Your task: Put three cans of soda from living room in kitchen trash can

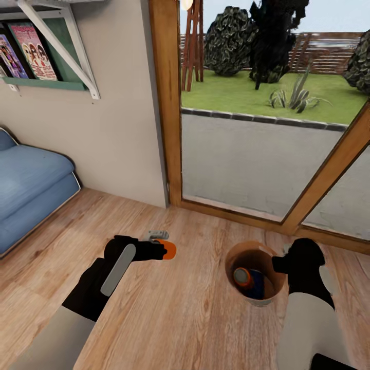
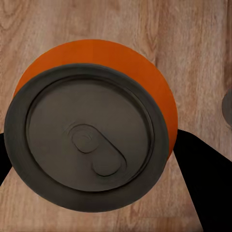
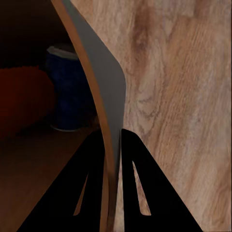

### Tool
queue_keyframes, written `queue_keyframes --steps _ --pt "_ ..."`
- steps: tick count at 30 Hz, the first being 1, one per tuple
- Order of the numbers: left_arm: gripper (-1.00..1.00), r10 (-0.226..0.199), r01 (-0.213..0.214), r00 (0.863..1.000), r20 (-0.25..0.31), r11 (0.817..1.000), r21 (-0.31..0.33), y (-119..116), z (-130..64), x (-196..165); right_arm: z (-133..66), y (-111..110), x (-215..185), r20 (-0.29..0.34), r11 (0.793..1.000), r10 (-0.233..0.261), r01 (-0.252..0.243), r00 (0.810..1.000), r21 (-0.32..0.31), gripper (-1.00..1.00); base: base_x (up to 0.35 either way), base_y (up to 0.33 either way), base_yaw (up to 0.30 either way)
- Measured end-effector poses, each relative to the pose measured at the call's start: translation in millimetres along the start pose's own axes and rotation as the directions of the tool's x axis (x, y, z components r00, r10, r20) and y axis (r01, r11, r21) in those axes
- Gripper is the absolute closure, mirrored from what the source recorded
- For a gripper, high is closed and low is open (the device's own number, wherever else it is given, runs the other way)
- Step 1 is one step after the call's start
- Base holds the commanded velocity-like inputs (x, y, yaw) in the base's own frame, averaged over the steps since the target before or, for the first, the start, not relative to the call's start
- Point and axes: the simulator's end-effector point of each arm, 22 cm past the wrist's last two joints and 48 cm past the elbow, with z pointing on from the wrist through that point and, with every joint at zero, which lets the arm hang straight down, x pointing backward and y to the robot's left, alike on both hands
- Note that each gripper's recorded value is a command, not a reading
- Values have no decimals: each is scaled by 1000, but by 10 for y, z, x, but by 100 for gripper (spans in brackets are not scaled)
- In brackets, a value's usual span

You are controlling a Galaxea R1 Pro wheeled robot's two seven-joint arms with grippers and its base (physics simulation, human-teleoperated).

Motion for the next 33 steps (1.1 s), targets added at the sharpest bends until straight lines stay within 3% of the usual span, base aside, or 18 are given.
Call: queue_keyframes --steps 4,11,16,21,24,27,33 --pt "100 0 0 1000 1 1000 0 -20 -69 -57 4 -1 -116 28 997 4 -6 1000 70 100 0 0 0" --pt "100 0 0 1000 -1 1000 4 -75 -175 -139 88 -53 -256 94 980 -47 28 994 196 100 0 0 0" --pt "100 -1 1 1000 -3 1000 5 -111 -249 -192 149 100 -314 141 980 -34 6 989 199 100 0 0 0" --pt "100 -2 2 1000 -5 1000 7 -140 -327 -248 210 107 -353 198 949 -107 41 974 313 100 0 0 0" --pt "100 -3 3 1000 -4 1000 9 -163 -378 -287 205 165 -334 209 951 -82 14 974 308 100 0 0 0" --pt "100 -9 9 1000 -2 1000 24 -214 -435 -332 148 159 -367 222 942 -101 22 970 334 100 0 0 0" --pt "100 -49 50 999 -10 994 101 -417 -547 -397 65 229 -395 236 945 -102 20 967 327 100 0 0 0"
